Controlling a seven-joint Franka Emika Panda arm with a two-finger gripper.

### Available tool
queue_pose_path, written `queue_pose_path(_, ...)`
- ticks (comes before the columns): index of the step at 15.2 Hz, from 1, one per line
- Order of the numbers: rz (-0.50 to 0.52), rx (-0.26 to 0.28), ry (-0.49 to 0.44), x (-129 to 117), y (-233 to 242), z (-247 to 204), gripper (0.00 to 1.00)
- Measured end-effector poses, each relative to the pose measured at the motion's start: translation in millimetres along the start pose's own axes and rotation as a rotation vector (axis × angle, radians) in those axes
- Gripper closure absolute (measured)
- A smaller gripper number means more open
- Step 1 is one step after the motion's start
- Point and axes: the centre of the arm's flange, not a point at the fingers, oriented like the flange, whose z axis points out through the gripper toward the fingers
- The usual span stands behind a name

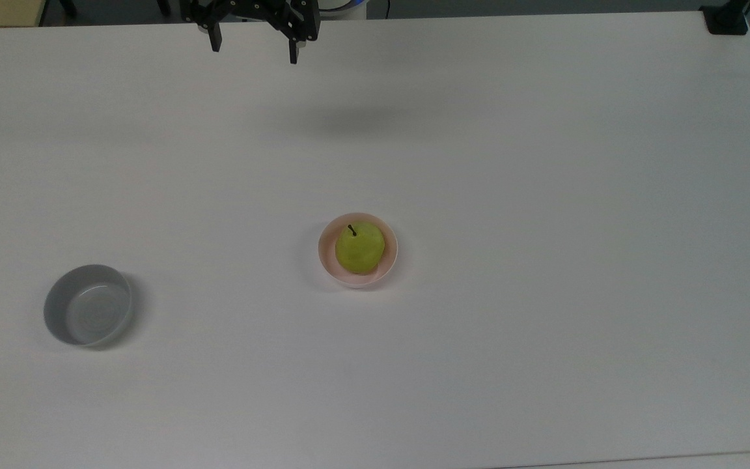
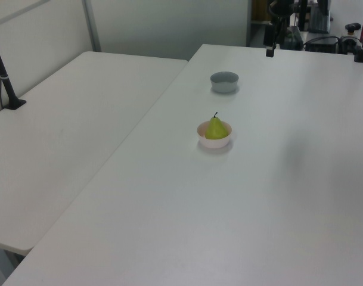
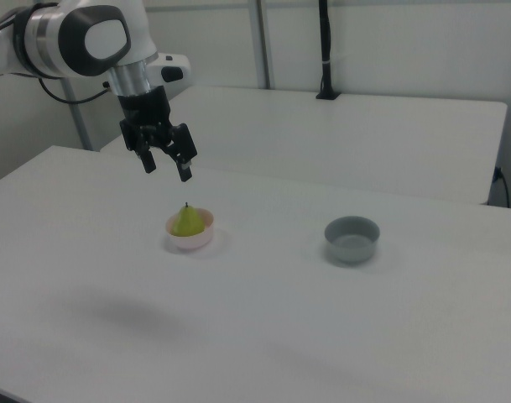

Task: Pick up a pear from the bowl
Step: 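Lower the open gripper down over the yellow-green pear in the pink bowl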

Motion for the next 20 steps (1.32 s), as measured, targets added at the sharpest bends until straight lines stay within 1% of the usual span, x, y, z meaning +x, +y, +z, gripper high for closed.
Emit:
queue_pose_path(11, -0.010, 0.000, -0.006, 1.0, -4.5, 3.3, 0.00)
queue_pose_path(13, -0.029, 0.021, -0.018, 3.5, -11.6, 10.2, 0.00)
queue_pose_path(16, -0.045, 0.060, 0.002, 15.9, -23.5, 24.4, 0.00)
queue_pose_path(20, -0.062, 0.067, 0.026, 35.0, -36.5, 52.6, 0.00)
